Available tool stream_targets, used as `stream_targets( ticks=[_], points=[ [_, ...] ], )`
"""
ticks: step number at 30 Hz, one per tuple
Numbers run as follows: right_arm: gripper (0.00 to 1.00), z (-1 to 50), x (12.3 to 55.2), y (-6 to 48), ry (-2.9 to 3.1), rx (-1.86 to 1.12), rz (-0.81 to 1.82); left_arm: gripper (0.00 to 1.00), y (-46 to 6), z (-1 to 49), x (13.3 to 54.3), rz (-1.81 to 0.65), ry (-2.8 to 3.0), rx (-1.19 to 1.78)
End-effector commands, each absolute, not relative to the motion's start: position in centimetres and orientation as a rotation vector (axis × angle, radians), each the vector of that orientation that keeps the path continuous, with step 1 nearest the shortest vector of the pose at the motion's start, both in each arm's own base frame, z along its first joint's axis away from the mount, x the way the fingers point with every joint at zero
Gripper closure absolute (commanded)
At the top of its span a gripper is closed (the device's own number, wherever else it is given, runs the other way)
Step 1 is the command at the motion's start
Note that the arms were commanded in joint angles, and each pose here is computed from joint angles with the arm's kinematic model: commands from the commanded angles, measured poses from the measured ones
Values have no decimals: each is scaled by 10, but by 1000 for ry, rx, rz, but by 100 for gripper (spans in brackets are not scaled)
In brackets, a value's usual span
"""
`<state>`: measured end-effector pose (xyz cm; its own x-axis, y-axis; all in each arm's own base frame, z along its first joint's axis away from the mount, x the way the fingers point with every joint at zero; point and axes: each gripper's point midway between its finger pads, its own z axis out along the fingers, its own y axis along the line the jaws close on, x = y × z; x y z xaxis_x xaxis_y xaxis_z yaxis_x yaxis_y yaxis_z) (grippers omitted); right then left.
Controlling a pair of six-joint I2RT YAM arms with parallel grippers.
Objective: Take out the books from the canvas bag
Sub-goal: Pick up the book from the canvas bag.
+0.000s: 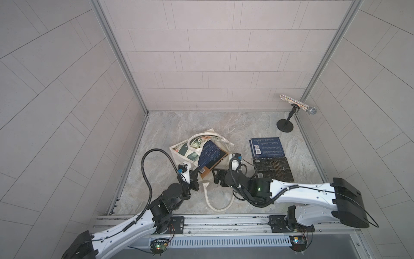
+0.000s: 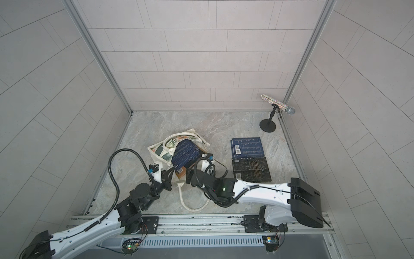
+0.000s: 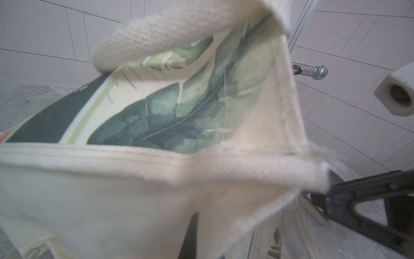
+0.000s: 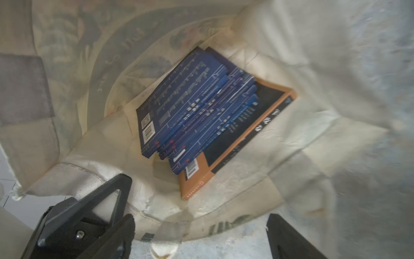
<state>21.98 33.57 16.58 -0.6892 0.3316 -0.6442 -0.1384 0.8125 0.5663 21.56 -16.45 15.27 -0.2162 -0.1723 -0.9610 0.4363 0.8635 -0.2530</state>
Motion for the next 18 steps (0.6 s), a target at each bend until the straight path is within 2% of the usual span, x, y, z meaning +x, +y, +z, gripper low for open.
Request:
stream_targets(
  ticks=[1, 14, 18],
  points=[
    [7, 178, 229, 363, 2160, 114, 825, 100, -170, 177, 212, -631, 1617, 213],
    [18, 137, 297, 405, 2229, 131, 837, 100, -176, 177, 210, -653, 1615, 242],
    [25, 125, 316, 409, 2257, 121, 808, 100, -177, 180, 208, -669, 1602, 248]
  ],
)
